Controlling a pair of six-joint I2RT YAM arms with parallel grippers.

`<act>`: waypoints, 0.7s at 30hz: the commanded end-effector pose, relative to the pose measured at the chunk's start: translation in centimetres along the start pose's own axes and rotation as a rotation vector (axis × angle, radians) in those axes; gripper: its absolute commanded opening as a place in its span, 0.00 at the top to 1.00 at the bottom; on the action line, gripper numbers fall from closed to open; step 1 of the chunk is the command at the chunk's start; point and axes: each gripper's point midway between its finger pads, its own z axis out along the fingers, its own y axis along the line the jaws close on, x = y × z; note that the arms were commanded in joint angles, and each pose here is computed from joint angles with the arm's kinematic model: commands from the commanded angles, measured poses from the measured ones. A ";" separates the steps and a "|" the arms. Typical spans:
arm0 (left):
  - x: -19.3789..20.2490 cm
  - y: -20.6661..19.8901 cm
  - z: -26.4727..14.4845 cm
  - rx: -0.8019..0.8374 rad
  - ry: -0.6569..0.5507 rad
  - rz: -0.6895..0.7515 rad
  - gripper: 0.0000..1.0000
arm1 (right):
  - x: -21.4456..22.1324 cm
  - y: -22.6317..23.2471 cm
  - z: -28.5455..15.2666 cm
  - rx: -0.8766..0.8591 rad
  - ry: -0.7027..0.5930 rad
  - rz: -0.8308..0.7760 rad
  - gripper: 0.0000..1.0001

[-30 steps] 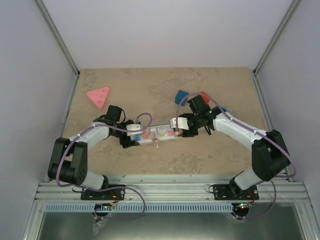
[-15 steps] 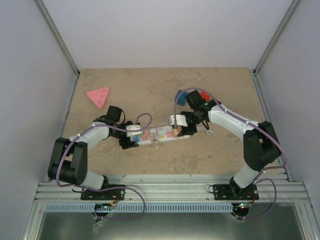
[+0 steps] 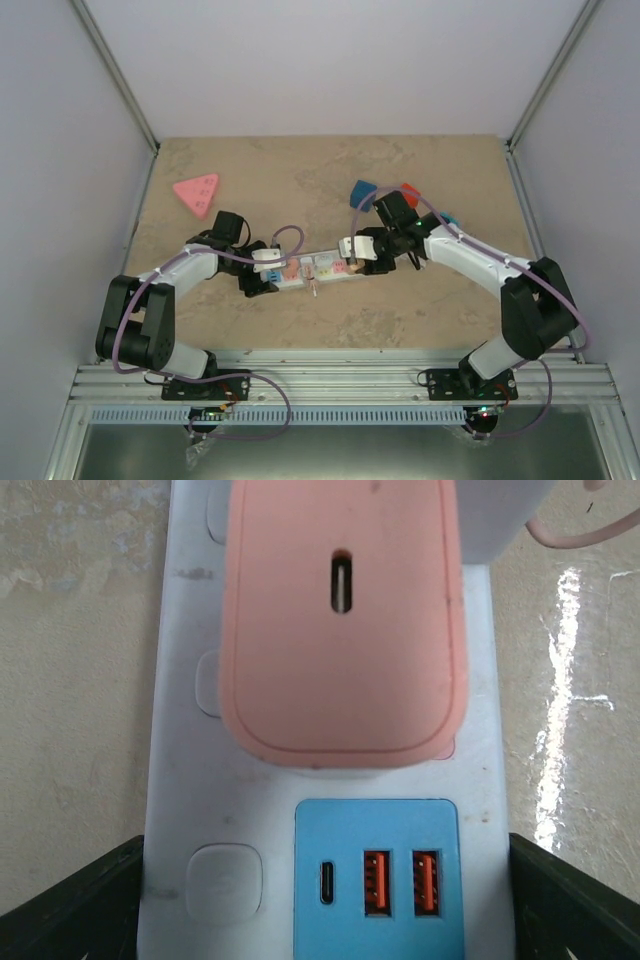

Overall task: Pull the plug off the socket
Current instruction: Remove the plug from the socket.

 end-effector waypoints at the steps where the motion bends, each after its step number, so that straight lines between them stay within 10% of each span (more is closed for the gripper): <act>1: -1.4 0.9 -0.7 -0.032 -0.060 0.012 1.00 | -1.6 -0.9 -1.8 0.094 -0.049 -0.082 0.74; 21: -1.4 0.9 -0.7 -0.033 -0.061 0.013 1.00 | -2.7 0.9 -1.9 -0.139 -0.127 0.013 0.73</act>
